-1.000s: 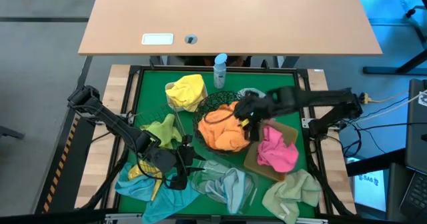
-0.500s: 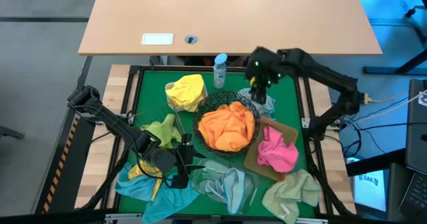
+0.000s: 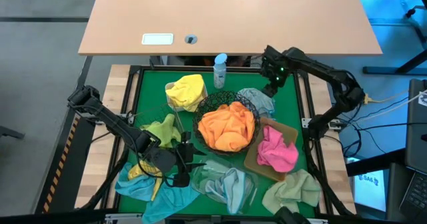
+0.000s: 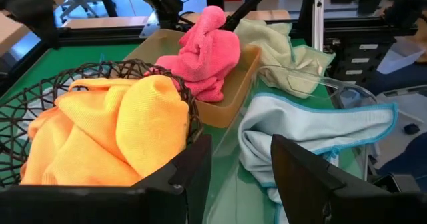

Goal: Sort microfiber towel by color & place in baskets
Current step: Put the light blue towel into the transparent bin

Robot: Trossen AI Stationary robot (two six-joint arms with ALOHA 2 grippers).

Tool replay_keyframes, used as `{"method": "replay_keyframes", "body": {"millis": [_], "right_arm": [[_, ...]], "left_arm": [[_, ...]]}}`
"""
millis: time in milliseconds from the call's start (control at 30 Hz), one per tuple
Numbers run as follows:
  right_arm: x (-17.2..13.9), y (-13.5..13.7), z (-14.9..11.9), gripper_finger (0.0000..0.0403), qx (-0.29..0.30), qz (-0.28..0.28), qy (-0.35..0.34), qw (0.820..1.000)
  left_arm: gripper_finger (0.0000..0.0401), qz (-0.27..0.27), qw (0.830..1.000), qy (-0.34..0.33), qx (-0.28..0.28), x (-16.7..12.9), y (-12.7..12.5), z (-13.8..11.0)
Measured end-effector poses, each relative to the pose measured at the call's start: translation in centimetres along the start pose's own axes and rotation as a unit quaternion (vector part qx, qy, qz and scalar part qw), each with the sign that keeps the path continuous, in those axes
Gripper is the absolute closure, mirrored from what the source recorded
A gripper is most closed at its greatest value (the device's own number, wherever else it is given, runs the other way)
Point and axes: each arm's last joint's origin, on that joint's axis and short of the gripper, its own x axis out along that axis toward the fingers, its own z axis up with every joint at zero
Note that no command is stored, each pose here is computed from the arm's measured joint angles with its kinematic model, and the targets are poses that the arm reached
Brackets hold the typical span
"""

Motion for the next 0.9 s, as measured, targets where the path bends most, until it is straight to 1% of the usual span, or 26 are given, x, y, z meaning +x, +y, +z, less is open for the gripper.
{"method": "replay_keyframes", "body": {"millis": [67,167,333,567,667,733,800,900], "right_arm": [[1.5,-0.7,-0.5,0.0210,0.009,0.012,0.004,1.000],[3.5,-1.3,-1.0,0.0210,0.012,0.013,-0.003,1.000],[5.6,-1.6,-1.4,0.0210,0.007,0.011,-0.018,1.000],[6.4,-1.1,-1.2,0.0210,-0.001,0.012,-0.038,0.999],[6.5,-0.8,-0.6,0.0210,0.017,0.000,-0.059,0.998],[6.6,-0.4,-0.2,0.0210,0.017,-0.010,-0.073,0.997],[6.7,0.1,0.1,0.0210,0.010,-0.025,-0.085,0.996],[6.8,1.0,0.4,0.0210,-0.008,-0.032,-0.094,0.995]], "left_arm": [[0.0254,0.000,1.000,0.000,0.000,0.0,0.0,0.0],[0.0254,0.000,1.000,0.000,0.000,0.0,0.0,0.0],[0.0255,0.000,1.000,0.000,0.000,0.0,0.0,0.0],[0.0254,0.002,1.000,0.000,-0.001,0.1,0.1,0.0],[0.0254,0.004,1.000,0.000,-0.002,0.1,0.2,0.1],[0.0255,0.005,1.000,-0.001,-0.003,0.2,0.3,0.1],[0.0254,0.006,1.000,-0.001,-0.003,0.2,0.3,0.1],[0.0255,0.006,1.000,-0.001,-0.003,0.2,0.3,0.1]]}}
